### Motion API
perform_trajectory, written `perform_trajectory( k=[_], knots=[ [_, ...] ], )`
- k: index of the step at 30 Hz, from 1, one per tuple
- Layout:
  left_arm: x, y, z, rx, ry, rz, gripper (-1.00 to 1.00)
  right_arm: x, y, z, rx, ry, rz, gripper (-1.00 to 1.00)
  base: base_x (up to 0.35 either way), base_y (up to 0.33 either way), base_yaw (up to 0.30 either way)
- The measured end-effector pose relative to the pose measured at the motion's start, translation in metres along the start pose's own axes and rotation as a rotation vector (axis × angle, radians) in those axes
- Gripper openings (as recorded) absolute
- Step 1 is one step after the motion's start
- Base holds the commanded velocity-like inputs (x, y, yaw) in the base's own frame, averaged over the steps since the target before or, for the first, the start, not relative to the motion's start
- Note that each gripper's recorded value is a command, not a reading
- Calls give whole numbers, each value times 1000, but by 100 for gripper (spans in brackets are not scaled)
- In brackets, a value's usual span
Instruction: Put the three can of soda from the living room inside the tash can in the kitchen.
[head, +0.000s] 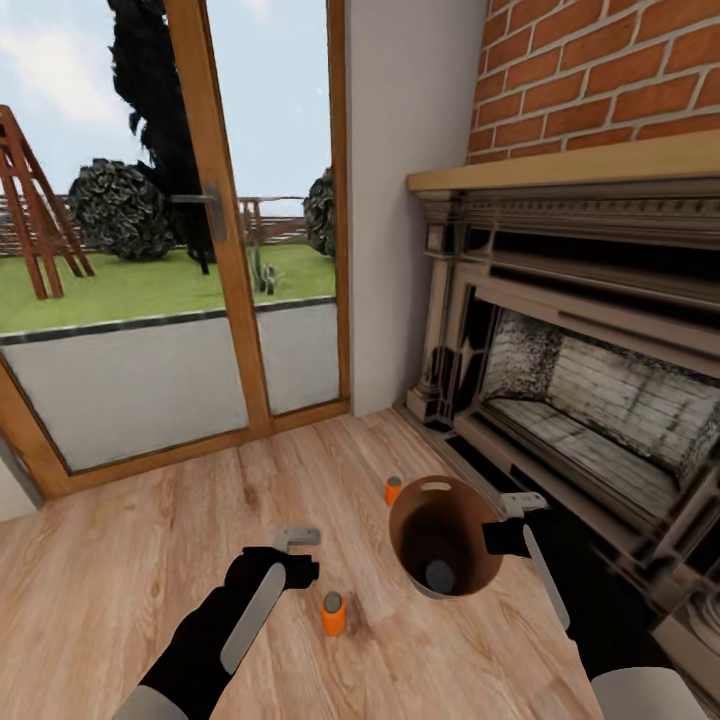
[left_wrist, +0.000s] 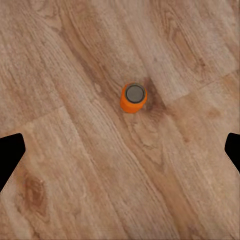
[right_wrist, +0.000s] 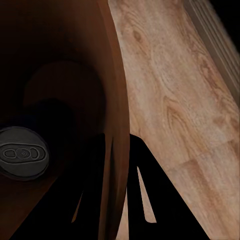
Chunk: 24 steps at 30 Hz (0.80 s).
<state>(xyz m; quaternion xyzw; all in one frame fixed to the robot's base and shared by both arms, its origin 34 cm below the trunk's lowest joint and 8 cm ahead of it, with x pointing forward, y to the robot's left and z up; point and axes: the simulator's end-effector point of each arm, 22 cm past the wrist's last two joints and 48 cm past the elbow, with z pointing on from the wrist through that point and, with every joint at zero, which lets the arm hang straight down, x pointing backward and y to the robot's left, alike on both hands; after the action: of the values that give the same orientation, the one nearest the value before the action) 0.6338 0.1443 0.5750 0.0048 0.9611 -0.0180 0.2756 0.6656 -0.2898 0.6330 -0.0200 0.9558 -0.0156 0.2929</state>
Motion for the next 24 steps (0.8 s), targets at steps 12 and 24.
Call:
perform_trajectory(
  k=[12,24],
  knots=[
    [8,-11,2,11,19,15,100,0,1,0,-3,1,1,-100,181,0,0],
    [11,-16,5,15,23,12,100,36,-21,16,5,82,88,-100,114,0,0]
  ],
)
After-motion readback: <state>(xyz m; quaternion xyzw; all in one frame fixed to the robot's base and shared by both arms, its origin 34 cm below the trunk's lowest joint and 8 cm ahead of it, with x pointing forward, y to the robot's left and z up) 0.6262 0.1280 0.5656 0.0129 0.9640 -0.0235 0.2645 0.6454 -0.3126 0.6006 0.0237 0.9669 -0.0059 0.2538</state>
